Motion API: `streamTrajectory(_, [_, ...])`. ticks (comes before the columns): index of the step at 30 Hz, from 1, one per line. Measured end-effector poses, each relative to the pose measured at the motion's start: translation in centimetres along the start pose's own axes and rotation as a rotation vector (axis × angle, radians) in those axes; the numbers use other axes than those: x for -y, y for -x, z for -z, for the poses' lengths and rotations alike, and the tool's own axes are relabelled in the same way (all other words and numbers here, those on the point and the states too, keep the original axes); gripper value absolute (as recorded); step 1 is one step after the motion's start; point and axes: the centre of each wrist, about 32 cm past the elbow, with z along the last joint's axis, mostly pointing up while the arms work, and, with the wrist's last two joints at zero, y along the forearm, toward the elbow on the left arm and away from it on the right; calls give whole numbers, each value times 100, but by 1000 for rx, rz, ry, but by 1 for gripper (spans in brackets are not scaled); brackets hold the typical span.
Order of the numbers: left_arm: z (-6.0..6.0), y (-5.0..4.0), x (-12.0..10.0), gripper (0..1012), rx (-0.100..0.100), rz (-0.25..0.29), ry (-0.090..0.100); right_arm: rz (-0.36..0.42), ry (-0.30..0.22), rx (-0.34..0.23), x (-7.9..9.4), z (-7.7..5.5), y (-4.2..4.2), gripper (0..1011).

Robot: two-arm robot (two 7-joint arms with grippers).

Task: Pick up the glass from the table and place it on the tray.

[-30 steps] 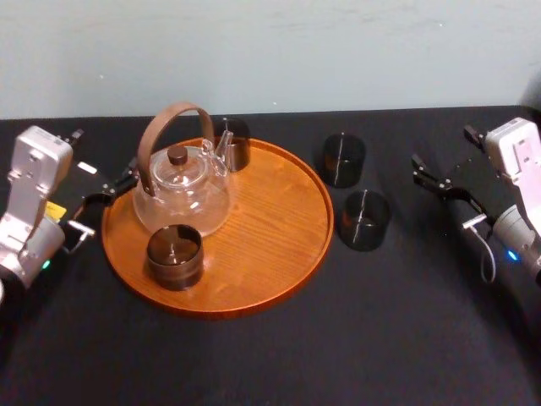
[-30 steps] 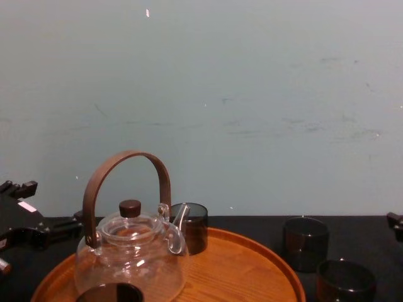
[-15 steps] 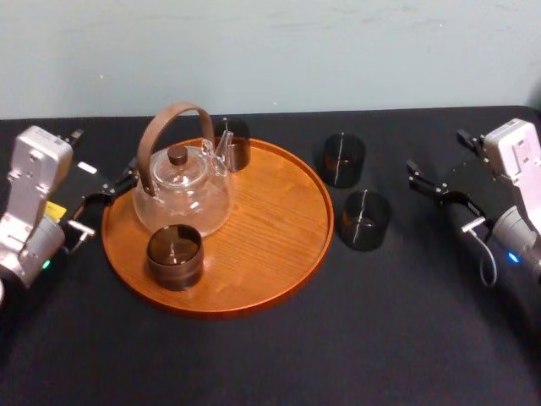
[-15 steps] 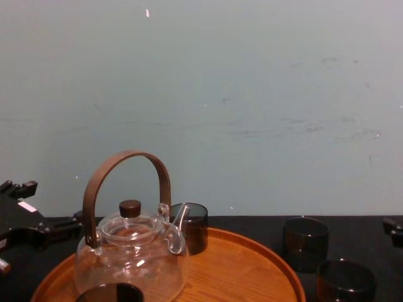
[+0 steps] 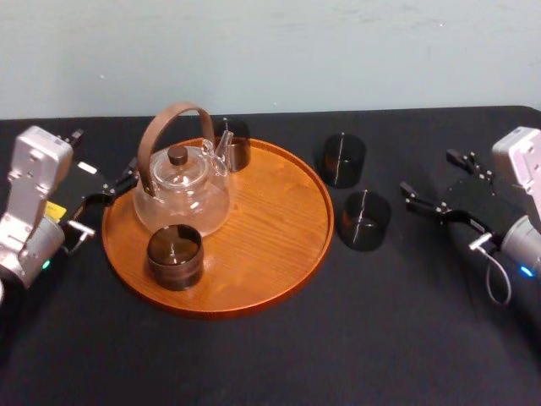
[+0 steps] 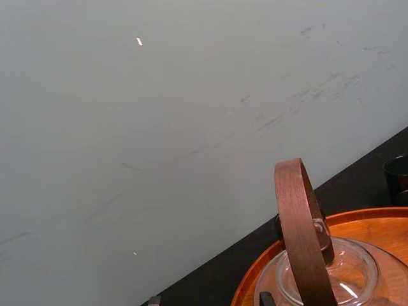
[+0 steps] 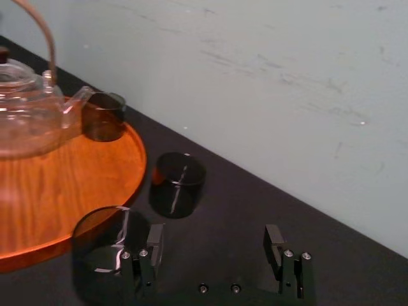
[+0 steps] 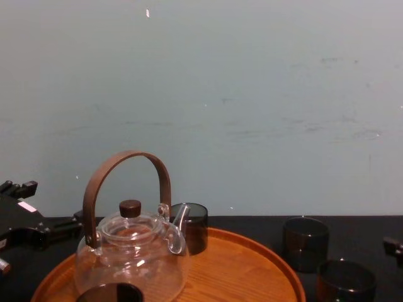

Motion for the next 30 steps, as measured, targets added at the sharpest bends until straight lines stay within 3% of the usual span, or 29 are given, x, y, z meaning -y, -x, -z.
streamTrajectory(8, [0,0,0,1001,0,0,0,-89,7,-16,163,0,-28,1002])
streamTrajectory(15, [0,0,0,1001,0,0,0,-148,23,-28,252,11,2,1002])
streamTrajectory(30, [0,0,0,1001,0,0,0,-214,63,-68,202,21,112,1002])
